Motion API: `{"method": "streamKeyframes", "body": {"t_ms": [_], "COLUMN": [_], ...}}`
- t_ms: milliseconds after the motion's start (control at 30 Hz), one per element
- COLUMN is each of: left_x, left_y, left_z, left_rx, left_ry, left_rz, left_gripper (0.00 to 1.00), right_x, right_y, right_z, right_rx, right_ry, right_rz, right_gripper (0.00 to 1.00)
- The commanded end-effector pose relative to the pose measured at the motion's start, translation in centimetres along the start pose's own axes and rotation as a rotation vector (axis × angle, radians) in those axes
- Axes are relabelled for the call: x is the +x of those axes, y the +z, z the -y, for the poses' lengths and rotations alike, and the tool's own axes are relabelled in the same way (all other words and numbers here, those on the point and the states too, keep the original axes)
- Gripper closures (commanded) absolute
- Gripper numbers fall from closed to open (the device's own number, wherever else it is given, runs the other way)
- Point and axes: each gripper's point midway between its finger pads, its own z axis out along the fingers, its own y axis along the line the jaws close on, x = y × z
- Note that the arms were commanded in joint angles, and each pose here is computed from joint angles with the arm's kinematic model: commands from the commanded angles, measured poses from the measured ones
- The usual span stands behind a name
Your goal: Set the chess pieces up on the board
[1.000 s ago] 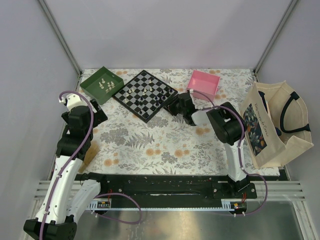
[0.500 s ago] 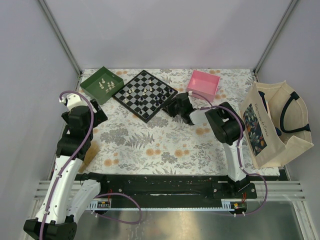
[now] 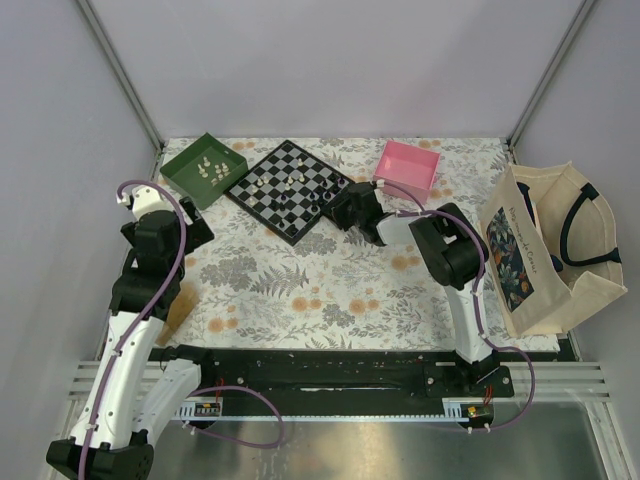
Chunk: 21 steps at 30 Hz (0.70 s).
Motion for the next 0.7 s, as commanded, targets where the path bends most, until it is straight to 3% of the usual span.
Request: {"method": "streamKeyframes", "body": {"t_ms": [0,667], "left_x": [-2.3,-2.7], "left_y": [-0.7,-0.9], "left_z": [0.1,0.2], "left_rx": [0.004,0.002], "left_ry": [-0.012,-0.002], "left_rz": [0.058,0.053], "left_gripper": [0.01,0.01], "right_x": [-0.2,0.8], "right_y": [0.3,0.7], "right_z": [-1.7,-1.8], "right_rx": [-0.021,0.003], "right_ry": [0.003,0.031], "right_rz": [0.034,0.027], "right_gripper": [0.65,0.66]}}
